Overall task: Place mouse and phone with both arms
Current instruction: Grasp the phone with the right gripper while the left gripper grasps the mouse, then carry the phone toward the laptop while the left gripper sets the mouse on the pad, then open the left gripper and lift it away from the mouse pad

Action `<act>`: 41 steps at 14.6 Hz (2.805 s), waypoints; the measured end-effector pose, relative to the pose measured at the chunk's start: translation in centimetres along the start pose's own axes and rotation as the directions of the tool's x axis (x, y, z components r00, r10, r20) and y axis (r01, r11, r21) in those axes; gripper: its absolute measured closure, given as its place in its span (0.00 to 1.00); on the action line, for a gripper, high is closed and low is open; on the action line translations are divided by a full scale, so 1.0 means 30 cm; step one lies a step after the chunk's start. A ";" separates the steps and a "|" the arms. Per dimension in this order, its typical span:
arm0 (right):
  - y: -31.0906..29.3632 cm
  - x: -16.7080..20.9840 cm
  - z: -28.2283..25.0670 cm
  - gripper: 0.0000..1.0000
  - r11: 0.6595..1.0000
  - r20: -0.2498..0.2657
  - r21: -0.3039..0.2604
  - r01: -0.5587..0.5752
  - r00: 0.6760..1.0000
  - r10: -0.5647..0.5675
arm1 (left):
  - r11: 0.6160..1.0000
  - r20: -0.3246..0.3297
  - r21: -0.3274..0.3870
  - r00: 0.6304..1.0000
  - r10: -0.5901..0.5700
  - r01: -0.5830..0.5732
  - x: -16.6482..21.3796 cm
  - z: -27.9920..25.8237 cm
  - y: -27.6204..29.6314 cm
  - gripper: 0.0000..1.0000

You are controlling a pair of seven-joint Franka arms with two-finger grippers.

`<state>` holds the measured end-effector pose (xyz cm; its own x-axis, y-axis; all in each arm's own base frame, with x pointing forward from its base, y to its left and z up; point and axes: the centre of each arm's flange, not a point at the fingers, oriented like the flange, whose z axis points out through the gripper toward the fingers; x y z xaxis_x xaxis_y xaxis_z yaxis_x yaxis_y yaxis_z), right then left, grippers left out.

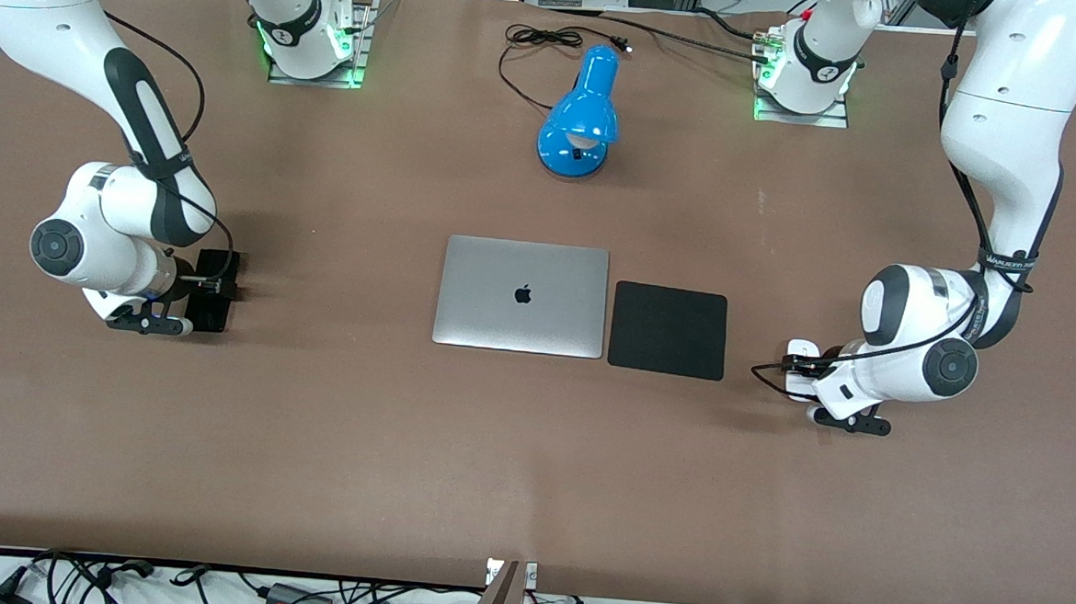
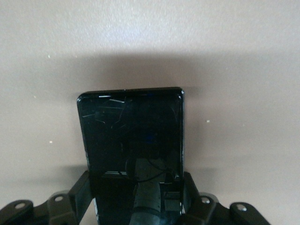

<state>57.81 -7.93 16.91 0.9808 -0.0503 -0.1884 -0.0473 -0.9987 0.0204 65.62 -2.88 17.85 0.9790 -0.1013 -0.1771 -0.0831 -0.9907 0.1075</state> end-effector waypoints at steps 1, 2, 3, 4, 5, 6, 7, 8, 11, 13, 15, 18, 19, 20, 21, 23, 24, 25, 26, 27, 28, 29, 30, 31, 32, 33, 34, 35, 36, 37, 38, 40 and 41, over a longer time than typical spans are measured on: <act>-0.002 0.000 -0.012 0.21 1.000 0.022 0.001 0.001 1.000 -0.001 | 1.000 -0.003 0.000 1.000 0.001 -0.001 0.003 -0.005 0.001 0.37; -0.008 0.006 -0.041 0.21 1.000 0.043 0.004 0.003 0.999 -0.003 | 1.000 -0.008 0.001 1.000 0.003 -0.003 0.008 -0.015 0.007 0.37; -0.028 0.018 -0.090 0.21 1.000 0.062 0.011 0.010 0.998 -0.011 | 1.000 -0.010 0.001 1.000 0.011 -0.011 0.015 -0.031 0.024 0.37; -0.060 0.033 -0.151 0.21 1.000 0.077 0.021 0.023 0.997 -0.024 | 1.000 -0.002 0.001 1.000 0.023 -0.023 0.023 -0.056 0.052 0.37; -0.103 0.047 -0.217 0.21 0.999 0.091 0.031 0.040 0.995 -0.042 | 0.999 0.014 0.001 0.999 0.043 -0.043 0.032 -0.088 0.100 0.37; -0.155 0.060 -0.276 0.21 0.998 0.094 0.039 0.054 0.994 -0.058 | 0.998 0.023 0.004 0.998 0.062 -0.062 0.042 -0.127 0.169 0.37; -0.205 0.066 -0.314 0.21 0.997 0.092 0.042 0.060 0.994 -0.064 | 0.997 0.026 0.010 0.997 0.070 -0.070 0.047 -0.158 0.248 0.37; -0.254 0.069 -0.330 0.21 0.998 0.090 0.042 0.055 0.994 -0.059 | 0.998 0.026 0.017 0.998 0.066 -0.066 0.046 -0.173 0.335 0.37; -0.392 0.061 -0.310 0.21 0.999 0.101 0.030 0.026 0.994 -0.029 | 0.998 0.042 0.038 0.998 0.049 -0.051 0.014 -0.138 0.577 0.37; -0.494 0.054 -0.286 0.21 0.999 0.104 0.034 -0.006 0.995 0.002 | 0.998 0.066 0.024 0.996 0.053 -0.054 -0.014 -0.086 0.697 0.37; -0.588 0.049 -0.265 0.21 0.999 0.093 0.031 -0.028 0.995 0.025 | 0.998 0.093 0.008 0.994 0.058 -0.059 -0.029 -0.029 0.753 0.37; -0.728 0.031 -0.230 0.21 0.998 0.078 0.019 -0.055 0.996 0.054 | 0.998 0.099 0.008 0.993 0.068 -0.070 -0.032 0.025 0.781 0.37; -0.780 0.020 -0.222 0.21 0.998 0.072 0.014 -0.061 0.996 0.059 | 0.998 0.100 0.007 0.993 0.068 -0.069 -0.030 0.038 0.781 0.37; -0.833 0.008 -0.215 0.21 0.998 0.063 0.011 -0.070 0.996 0.069 | 0.998 0.097 0.006 0.993 0.067 -0.068 -0.028 0.049 0.779 0.37; -0.884 -0.003 -0.205 0.21 0.997 0.054 0.009 -0.079 0.995 0.078 | 0.998 0.096 0.006 0.993 0.066 -0.067 -0.026 0.057 0.777 0.37; -0.966 -0.022 -0.177 0.21 0.996 0.039 0.008 -0.090 0.995 0.090 | 0.998 0.097 0.004 0.993 0.065 -0.065 -0.024 0.069 0.776 0.37; -0.995 -0.028 -0.162 0.21 0.995 0.034 0.008 -0.095 0.995 0.095 | 0.998 0.098 0.002 0.993 0.063 -0.064 -0.024 0.073 0.776 0.37; -1.020 -0.034 -0.148 0.21 0.994 0.029 0.008 -0.110 0.994 0.110 | 0.998 0.099 0.001 0.993 0.062 -0.063 -0.024 0.076 0.775 0.37; -1.044 -0.040 -0.137 0.21 0.992 0.024 0.009 -0.129 0.991 0.129 | 0.998 0.099 0.001 0.993 0.062 -0.062 -0.024 0.077 0.775 0.33; -1.071 -0.048 -0.128 0.21 0.989 0.018 0.010 -0.147 0.989 0.147 | 0.998 0.098 0.001 0.993 0.061 -0.062 -0.022 0.075 0.773 0.23; -1.096 -0.055 -0.118 0.21 0.987 0.012 0.011 -0.162 0.987 0.162 | 0.998 0.095 0.000 0.994 0.060 -0.060 -0.019 0.071 0.770 0.15; -1.117 -0.062 -0.099 0.21 0.985 0.009 0.012 -0.174 0.985 0.174 | 0.998 0.089 -0.001 0.994 0.057 -0.057 -0.014 0.063 0.766 0.07; -1.135 -0.067 -0.077 0.21 0.983 0.007 0.014 -0.181 0.983 0.181 | 0.999 0.078 -0.003 0.996 0.052 -0.052 -0.003 0.043 0.758 0.01; -1.153 -0.071 -0.052 0.21 0.982 0.002 0.016 -0.188 0.982 0.188 | 0.999 0.070 -0.005 0.997 0.041 -0.041 0.010 0.009 0.739 0.00; -1.170 -0.076 -0.029 0.21 0.981 -0.001 0.019 -0.191 0.982 0.191 | 1.000 0.069 -0.005 0.997 0.027 -0.027 0.019 -0.037 0.708 0.00; -1.185 -0.080 -0.009 0.21 0.982 -0.005 0.021 -0.190 0.982 0.190 | 1.000 0.067 -0.005 0.998 0.005 -0.004 0.027 -0.103 0.655 0.00; -1.191 -0.081 -0.003 0.21 0.982 -0.008 0.022 -0.189 0.982 0.190 | 1.000 0.067 -0.006 0.997 -0.027 0.027 0.032 -0.179 0.581 0.00; -1.190 -0.080 -0.005 0.21 0.981 -0.009 0.023 -0.190 0.982 0.190 | 0.998 0.067 -0.009 0.996 -0.065 0.066 0.031 -0.262 0.487 0.00; -1.189 -0.080 -0.005 0.21 0.981 -0.009 0.023 -0.191 0.981 0.191 | 0.994 0.068 -0.013 0.992 -0.104 0.105 0.021 -0.348 0.387 0.00; -1.189 -0.080 -0.005 0.21 0.981 -0.009 0.023 -0.191 0.981 0.191 | 0.990 0.066 -0.016 0.988 -0.140 0.142 0.003 -0.435 0.291 0.00; -1.188 -0.080 -0.005 0.21 0.981 -0.009 0.022 -0.192 0.981 0.192 | 0.984 0.064 -0.019 0.983 -0.174 0.176 -0.019 -0.521 0.206 0.00; -1.183 -0.080 -0.005 0.21 0.981 -0.005 0.018 -0.193 0.981 0.193 | 0.971 0.084 -0.023 0.969 -0.234 0.237 -0.074 -0.684 0.058 0.00; -1.181 -0.082 -0.006 0.21 0.982 0.000 0.011 -0.189 0.982 0.189 | 0.965 0.109 -0.023 0.960 -0.258 0.262 -0.106 -0.762 -0.004 0.00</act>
<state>57.09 27.60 16.82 0.9541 -0.2383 -0.1813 -0.2341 -0.9712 0.0446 66.78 -0.38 40.75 0.9409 0.1487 -0.3044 0.1807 -0.9803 0.0797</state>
